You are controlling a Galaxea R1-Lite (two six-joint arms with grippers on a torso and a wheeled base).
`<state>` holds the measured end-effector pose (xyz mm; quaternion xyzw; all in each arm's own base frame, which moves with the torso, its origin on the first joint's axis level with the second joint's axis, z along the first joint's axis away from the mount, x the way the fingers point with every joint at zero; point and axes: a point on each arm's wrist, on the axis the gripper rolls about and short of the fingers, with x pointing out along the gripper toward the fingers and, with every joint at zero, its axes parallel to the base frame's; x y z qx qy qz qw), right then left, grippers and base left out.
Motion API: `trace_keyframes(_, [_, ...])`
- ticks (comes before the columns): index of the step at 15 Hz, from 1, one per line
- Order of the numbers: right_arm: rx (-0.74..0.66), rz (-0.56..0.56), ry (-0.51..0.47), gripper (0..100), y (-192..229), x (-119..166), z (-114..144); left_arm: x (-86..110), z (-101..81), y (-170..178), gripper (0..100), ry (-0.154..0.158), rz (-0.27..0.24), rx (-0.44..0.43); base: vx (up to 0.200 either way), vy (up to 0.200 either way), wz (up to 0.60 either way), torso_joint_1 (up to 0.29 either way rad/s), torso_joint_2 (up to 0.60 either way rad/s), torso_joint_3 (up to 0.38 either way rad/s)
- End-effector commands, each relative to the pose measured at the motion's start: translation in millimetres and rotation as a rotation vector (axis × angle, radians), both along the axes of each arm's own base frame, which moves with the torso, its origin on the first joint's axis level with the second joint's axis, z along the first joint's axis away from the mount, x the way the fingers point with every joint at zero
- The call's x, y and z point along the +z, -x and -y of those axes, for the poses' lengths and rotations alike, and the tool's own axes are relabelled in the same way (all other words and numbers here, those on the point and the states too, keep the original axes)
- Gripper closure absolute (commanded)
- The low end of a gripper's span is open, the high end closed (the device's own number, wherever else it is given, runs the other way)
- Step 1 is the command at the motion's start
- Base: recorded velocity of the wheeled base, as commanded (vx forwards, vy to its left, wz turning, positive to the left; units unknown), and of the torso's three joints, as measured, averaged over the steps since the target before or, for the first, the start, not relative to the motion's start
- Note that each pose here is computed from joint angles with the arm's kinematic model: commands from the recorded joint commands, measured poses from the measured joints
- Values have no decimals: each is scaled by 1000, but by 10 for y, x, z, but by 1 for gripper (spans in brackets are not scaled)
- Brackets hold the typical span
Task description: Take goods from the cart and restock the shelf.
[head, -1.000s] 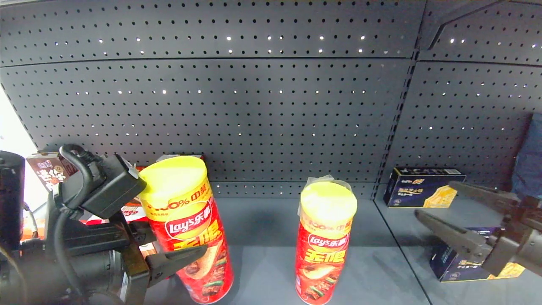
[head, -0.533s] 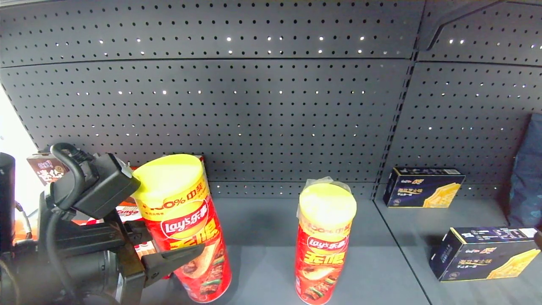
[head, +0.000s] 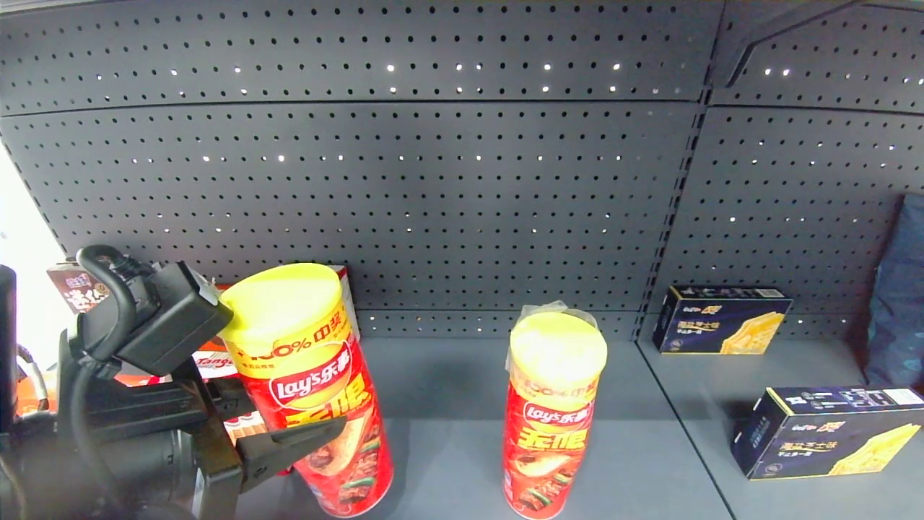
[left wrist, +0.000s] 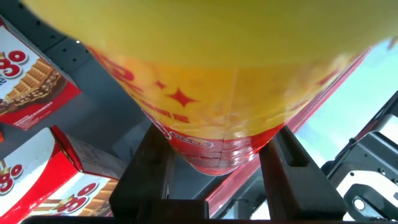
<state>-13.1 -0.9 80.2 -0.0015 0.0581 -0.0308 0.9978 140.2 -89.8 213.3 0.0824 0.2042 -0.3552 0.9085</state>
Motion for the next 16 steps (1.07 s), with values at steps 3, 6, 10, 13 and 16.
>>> trace_keyframes(3, [14, 116, 0, 0, 99, -42, 1, 1, -17, 30, 100, 4, 4, 0, 0, 0, 0, 0, 0, 0])
trace_keyframes(6, [16, 116, 0, 0, 99, -42, 1, -6, -52, 76, 100, -7, 20, 31, 0, 0, 0, 0, 0, 0])
trace_keyframes(10, [16, 116, 0, 0, 99, -42, 1, 84, -87, 105, 100, 19, 52, 47, 0, 0, 0, 0, 0, 0])
trace_keyframes(13, [16, 118, 0, 0, 101, -38, 1, 202, -117, 33, 100, 40, 75, 79, 0, 0, 0, 0, 0, 0])
trace_keyframes(16, [14, 116, 0, 0, 101, -39, 1, 333, -35, -215, 100, 68, 73, 47, 0, 0, 0, 0, 0, 0])
